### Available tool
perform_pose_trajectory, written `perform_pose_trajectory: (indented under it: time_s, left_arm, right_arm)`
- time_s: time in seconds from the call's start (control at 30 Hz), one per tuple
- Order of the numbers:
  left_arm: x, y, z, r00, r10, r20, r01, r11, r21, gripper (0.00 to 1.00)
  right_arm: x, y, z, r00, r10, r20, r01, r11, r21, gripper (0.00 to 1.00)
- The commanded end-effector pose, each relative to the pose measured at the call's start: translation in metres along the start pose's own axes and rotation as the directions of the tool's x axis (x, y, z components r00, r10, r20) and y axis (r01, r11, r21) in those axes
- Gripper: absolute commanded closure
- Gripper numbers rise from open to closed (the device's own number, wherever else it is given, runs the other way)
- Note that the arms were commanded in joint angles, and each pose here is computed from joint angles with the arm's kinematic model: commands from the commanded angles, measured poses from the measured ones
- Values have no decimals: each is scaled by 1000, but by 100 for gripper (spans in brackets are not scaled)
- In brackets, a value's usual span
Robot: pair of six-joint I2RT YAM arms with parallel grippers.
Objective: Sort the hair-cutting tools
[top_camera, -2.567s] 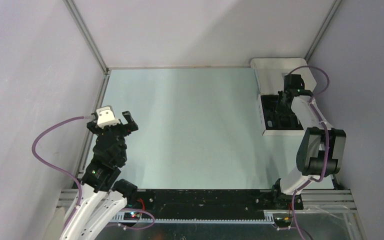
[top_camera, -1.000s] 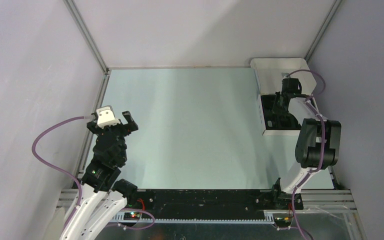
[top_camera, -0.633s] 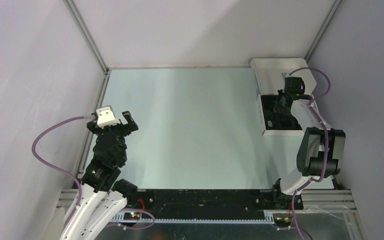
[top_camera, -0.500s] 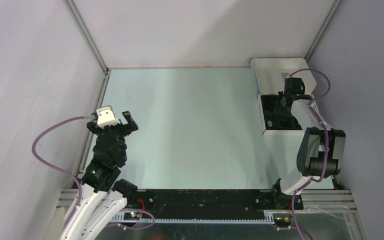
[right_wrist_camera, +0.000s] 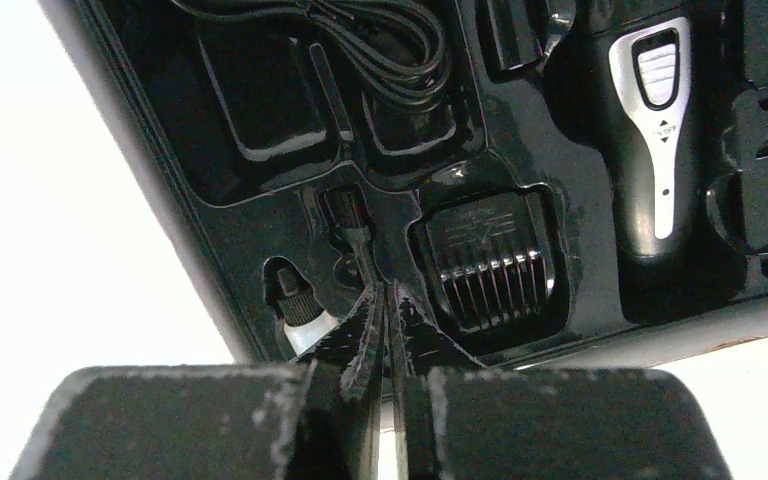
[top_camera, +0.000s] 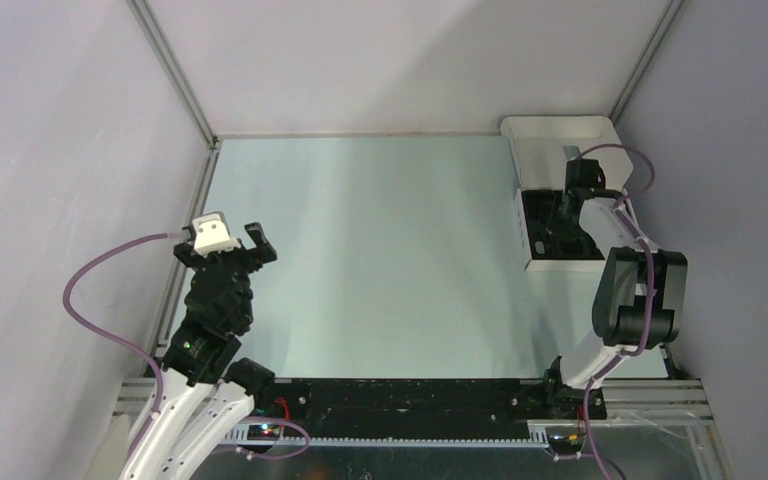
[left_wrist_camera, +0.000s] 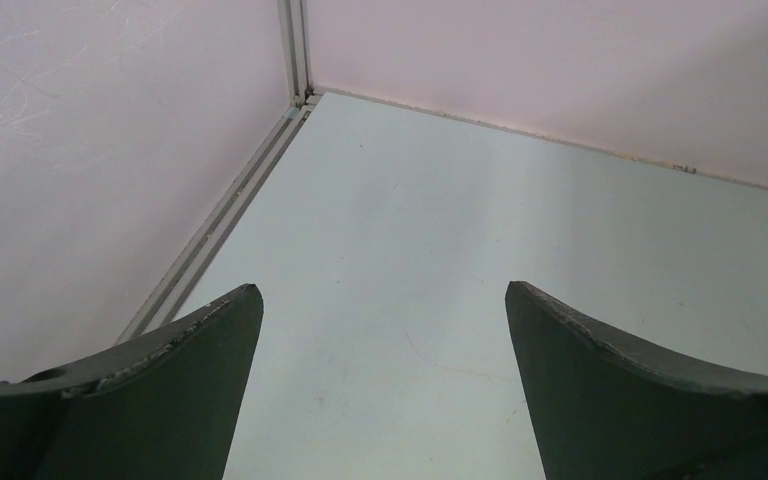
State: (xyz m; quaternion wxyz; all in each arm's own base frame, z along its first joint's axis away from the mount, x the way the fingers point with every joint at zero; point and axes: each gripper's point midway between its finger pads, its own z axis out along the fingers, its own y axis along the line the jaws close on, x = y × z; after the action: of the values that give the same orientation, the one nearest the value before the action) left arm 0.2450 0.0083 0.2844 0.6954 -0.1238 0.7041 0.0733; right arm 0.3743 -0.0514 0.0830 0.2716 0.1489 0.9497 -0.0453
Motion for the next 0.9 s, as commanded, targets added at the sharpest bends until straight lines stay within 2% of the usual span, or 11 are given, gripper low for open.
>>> perform_pose_trajectory:
  time_s: [0.0,0.3,0.47,0.57,0.87]
  left_arm:
    - [-3,0,1,999,-28,21,28,1000,-1,2]
    - [-3,-1,1,999,-27,20,27,1000,-2,2]
    - [-3,0,1,999,-25,20,26,1000,-3,2]
    - [-3,0,1,999,-26,20,26,1000,-1,2]
    - [-3,-1,1,999,-27,20,27,1000,0,2]
  right_arm:
    - [5,-2,7,1000,2,-23,-2,1000,8,92]
    - [14,-7,15,998,-8,-60,11,999,43,93]
    - [15,-9,16,998,-33,-62,37,997,68,89]
    - [13,-8,13,997,-53,-51,57,995,86,85]
    - [-8,-10,-20,997,-61,48,55,992,110,80]
